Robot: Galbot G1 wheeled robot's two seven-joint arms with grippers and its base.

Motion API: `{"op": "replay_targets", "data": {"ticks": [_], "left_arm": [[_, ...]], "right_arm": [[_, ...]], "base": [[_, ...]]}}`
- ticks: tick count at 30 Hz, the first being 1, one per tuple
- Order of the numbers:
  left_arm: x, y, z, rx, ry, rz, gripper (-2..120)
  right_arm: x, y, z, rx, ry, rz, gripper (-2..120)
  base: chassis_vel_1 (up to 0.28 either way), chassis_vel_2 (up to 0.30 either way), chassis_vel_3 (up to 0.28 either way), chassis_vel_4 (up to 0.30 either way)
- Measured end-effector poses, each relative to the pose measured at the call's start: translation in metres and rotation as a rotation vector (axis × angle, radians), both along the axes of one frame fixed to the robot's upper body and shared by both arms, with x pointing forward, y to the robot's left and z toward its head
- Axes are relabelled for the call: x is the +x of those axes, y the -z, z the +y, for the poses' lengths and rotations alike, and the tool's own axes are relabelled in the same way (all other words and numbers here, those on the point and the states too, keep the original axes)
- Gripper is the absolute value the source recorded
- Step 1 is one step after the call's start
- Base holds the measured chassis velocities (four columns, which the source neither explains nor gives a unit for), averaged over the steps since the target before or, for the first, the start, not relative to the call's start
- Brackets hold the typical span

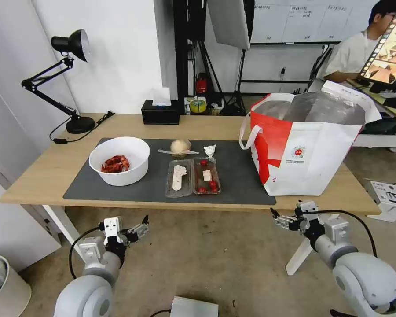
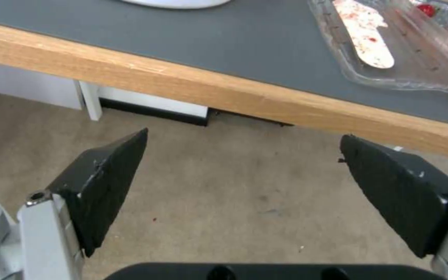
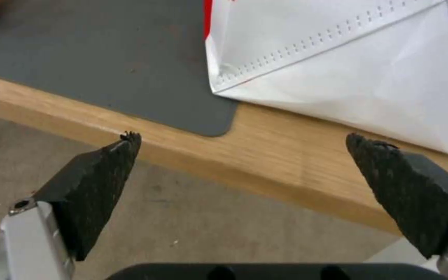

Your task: Pick up the trash from the table and place it into the takeout bag.

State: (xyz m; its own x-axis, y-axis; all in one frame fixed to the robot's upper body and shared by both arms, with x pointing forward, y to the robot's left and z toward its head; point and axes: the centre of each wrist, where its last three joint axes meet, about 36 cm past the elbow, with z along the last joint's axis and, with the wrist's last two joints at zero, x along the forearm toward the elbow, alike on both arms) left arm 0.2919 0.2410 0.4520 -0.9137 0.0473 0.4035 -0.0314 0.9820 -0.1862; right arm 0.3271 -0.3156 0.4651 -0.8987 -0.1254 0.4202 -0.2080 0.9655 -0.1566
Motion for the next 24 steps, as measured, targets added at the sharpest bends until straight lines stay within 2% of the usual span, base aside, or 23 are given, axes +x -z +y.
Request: {"op": "replay_targets", "data": {"ticks": [24], "left_arm": [[-0.0003,0.001,0.001,-0.001,-0.003,0.002,100]], "right_arm": [[-0.0014,-0.001,0.0015,0.001,0.001,-0.015,100]], "base": [[0.0,0.0,0.0,0.0]]}}
